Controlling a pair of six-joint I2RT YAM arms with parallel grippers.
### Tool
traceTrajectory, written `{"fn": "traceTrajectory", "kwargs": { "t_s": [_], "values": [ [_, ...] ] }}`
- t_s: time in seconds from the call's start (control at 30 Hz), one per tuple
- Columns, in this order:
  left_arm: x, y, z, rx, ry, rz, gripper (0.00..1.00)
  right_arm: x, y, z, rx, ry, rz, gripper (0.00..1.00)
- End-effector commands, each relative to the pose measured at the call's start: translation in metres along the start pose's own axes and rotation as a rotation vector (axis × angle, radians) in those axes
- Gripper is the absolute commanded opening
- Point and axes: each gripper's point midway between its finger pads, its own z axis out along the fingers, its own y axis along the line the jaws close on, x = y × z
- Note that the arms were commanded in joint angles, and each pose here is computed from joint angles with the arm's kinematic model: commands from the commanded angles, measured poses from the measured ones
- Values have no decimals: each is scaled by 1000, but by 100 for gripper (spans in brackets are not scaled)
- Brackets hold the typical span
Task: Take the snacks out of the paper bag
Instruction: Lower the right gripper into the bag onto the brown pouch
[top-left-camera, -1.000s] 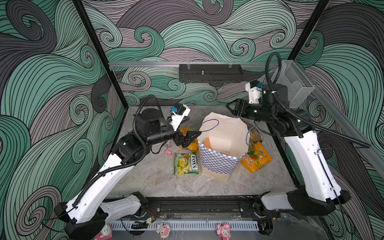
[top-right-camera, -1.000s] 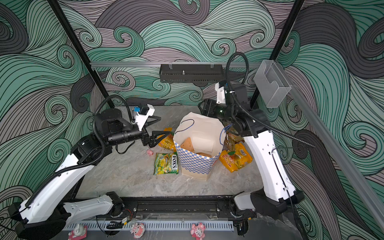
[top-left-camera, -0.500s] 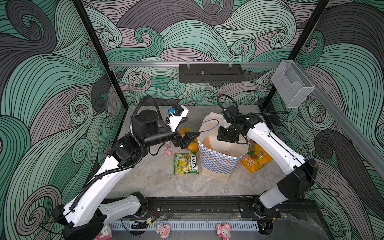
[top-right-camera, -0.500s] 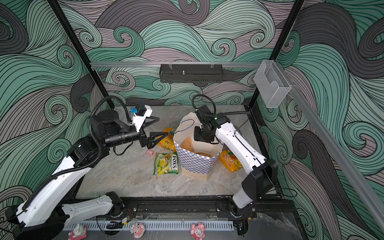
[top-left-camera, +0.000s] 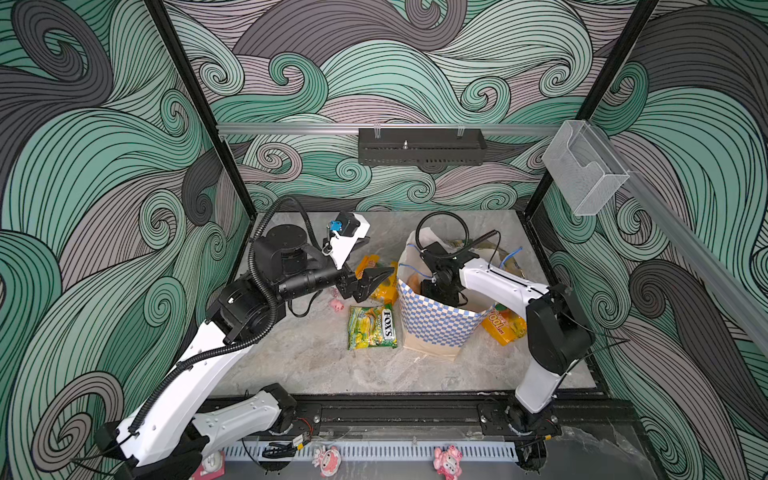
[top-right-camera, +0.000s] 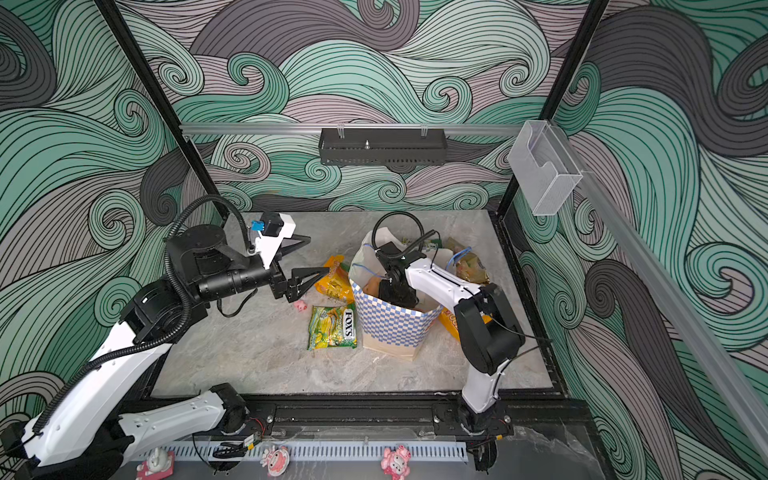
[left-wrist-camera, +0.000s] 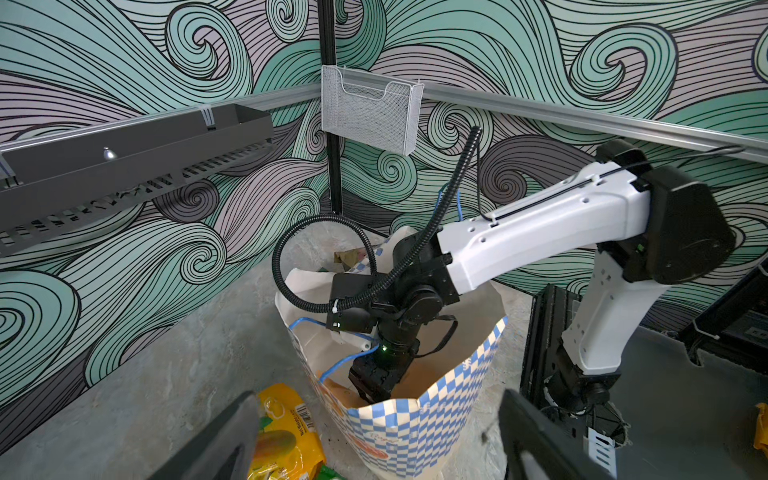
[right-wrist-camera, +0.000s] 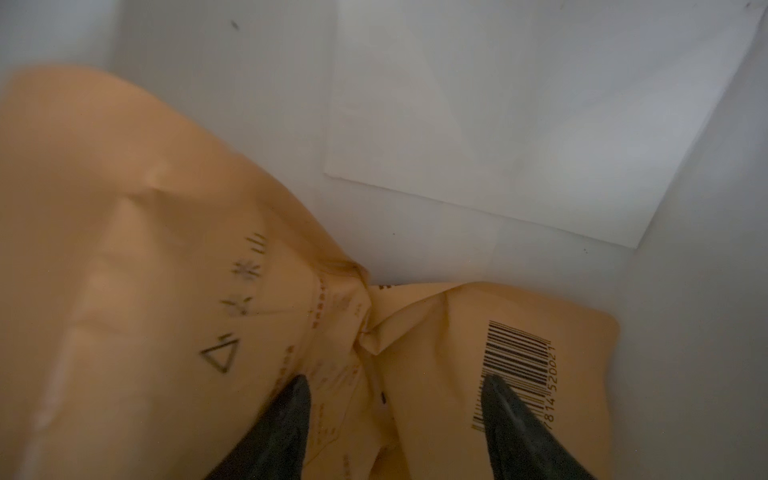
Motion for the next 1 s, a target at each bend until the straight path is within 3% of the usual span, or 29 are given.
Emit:
{"fn": "traceTrajectory", "kwargs": {
  "t_s": [0.0, 0.13, 0.27, 0.37, 0.47, 0.57, 0.6, 0.63, 0.67, 0.8, 0.97],
  "values": [
    [1, 1, -10, -24, 3, 15, 91, 3, -8, 16, 48, -6, -6, 79],
    [2, 1, -13, -33, 1, 13, 92, 20, -18, 45, 88, 82, -20, 82],
    [4, 2, -14, -40, 4, 12, 91, 49, -12, 67, 35, 231, -30, 72],
    [4, 3, -15, -46, 5, 13, 91, 66, -6, 66, -17, 308, -18, 71],
    [5, 4, -16, -52, 4, 10, 92, 63, 1, 48, -64, 275, -9, 74],
    [6, 3, -14, -48, 4, 3, 91, 54, -5, 33, -27, 217, -19, 83],
    [6, 3, -14, -46, 0, 2, 91, 52, -9, 29, -5, 200, -27, 86],
    [6, 3, -13, -44, 1, 2, 92, 50, -14, 25, 25, 181, -38, 97],
    [6, 3, -12, -43, 0, 1, 91, 48, -21, 23, 65, 162, -45, 99],
    [6, 3, -10, -36, -4, -8, 91, 40, -33, 33, 137, 107, -67, 99],
    [5, 2, -11, -35, -5, -7, 92, 67, -37, 70, 153, 267, -59, 93]
  ]
}}
